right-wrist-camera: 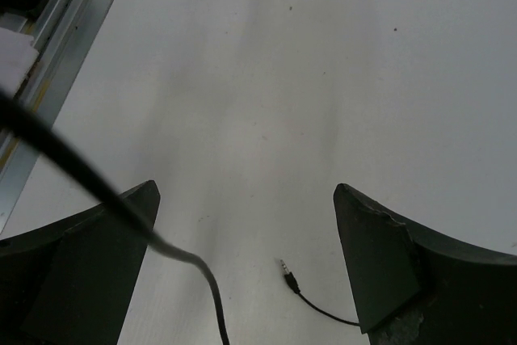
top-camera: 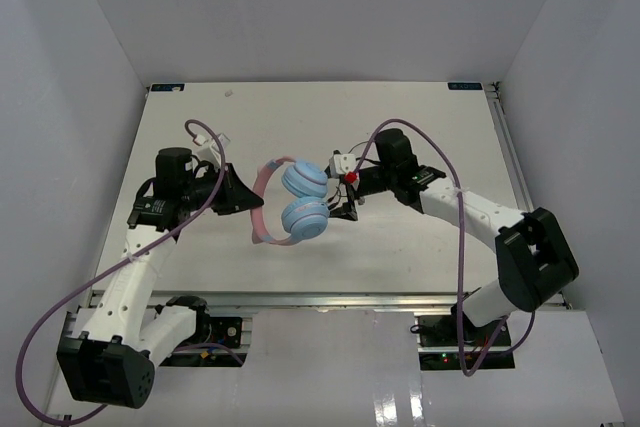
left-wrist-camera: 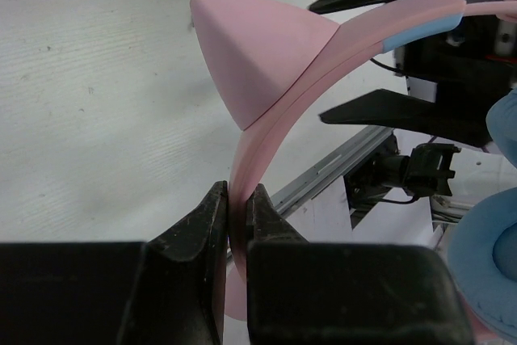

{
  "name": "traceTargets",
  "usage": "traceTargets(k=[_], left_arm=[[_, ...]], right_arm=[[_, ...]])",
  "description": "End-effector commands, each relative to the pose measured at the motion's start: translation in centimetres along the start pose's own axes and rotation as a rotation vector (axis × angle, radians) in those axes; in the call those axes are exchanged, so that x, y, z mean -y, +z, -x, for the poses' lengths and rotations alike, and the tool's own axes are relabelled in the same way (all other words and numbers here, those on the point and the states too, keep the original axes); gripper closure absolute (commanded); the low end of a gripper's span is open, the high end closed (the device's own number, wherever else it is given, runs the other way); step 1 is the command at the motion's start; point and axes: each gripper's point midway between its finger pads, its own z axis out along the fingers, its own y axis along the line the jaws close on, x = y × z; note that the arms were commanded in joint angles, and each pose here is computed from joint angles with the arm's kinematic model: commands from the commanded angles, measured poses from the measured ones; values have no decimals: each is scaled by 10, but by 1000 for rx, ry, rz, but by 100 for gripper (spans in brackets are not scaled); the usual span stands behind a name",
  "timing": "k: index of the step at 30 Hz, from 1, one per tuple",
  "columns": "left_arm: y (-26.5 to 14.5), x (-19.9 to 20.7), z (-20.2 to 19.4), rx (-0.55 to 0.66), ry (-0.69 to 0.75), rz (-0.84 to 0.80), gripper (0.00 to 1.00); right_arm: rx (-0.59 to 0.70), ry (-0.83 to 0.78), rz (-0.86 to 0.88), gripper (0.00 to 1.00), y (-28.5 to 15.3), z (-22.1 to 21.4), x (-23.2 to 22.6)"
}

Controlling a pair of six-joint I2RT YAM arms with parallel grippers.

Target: Wrap the headphones

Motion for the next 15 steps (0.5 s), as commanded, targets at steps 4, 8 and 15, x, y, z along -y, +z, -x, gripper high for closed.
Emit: traceTargets(k=[4, 8, 15], left_arm=[[-18, 48, 30, 75, 55, -132, 100], [-20, 53, 34, 100, 55, -154, 100], [-30, 68, 49, 148, 66, -174, 100]], right_arm=[[-15, 76, -76, 11, -7, -21, 6], [-1, 131, -71, 12, -16, -29, 0], [24, 174, -20, 30, -14, -29, 2]])
